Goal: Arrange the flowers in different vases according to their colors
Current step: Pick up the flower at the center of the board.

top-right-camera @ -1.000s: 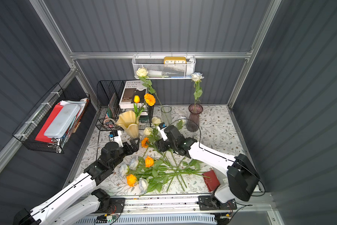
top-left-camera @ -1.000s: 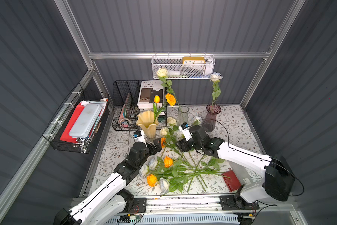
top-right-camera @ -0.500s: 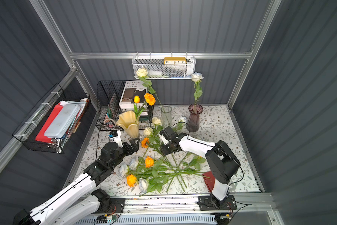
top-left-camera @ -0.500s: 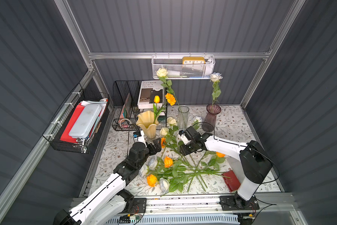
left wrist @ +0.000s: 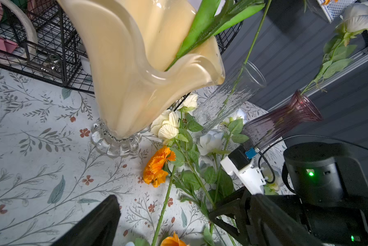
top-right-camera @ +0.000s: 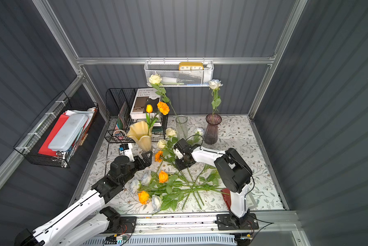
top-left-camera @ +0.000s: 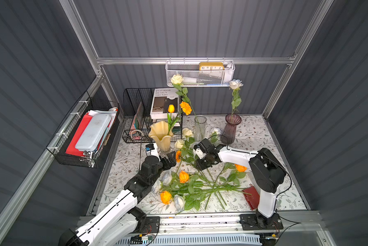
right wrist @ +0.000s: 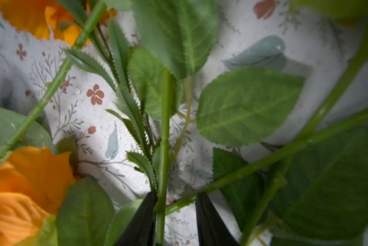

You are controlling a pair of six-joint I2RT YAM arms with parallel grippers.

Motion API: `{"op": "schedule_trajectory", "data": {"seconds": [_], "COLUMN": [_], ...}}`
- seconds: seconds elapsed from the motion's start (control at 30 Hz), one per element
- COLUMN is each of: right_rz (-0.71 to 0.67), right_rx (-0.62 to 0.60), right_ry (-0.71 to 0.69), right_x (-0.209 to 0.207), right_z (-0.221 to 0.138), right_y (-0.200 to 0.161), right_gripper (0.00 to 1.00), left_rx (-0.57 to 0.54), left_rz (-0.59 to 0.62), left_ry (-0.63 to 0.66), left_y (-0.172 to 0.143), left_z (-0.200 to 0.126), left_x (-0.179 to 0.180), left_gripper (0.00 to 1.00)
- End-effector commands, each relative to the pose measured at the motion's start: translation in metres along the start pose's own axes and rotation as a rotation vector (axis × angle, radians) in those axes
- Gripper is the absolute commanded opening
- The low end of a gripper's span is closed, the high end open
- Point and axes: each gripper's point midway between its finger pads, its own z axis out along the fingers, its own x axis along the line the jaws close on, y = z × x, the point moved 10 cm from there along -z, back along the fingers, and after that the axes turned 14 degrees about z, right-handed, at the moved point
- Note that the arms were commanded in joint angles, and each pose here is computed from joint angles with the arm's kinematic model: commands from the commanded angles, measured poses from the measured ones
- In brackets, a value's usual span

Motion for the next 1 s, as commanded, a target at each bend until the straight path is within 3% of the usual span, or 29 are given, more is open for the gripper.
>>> {"op": "schedule_trajectory", "data": {"seconds": [0.0, 0.23, 0.43, 0.67, 0.97], "right_rz": [-0.021, -0.077, -0.110, -0.123, -0.192], "right_rx": [-0.015, -0.128, -0.134, -0.132, -0.192], "right_ry": [0.013, -0.015, -0.009, 0.006, 0.092], "right_x": [0.005, 0.011, 0.010, 0.012, 0.021], "right_z": [-0.005, -0.041, -0.059, -0.072, -0.141], "right_y": [0.010, 0.016, 0.015, 0.011, -0.022], "right_gripper": [0.21, 0.11, 0.00, 0.00, 0.00], "left_rx": [-0.013, -0.006, -0.005, -0.003, -0.001], "left_rz": [0.006, 0.007, 0.007, 0.008, 0.012], "left_ry": [0.012, 0.016, 0.011, 0.007, 0.000], "left_y": [-0.001, -0.003, -0.004, -0.005, -0.008], "left_z": [0.000, 0.003, 0.006, 0.007, 0.006], "left_x": [0.002, 0.003, 0.002, 0.002, 0.003], "left_gripper": [0.99, 0.99, 0.99, 0.99, 0.99]}}
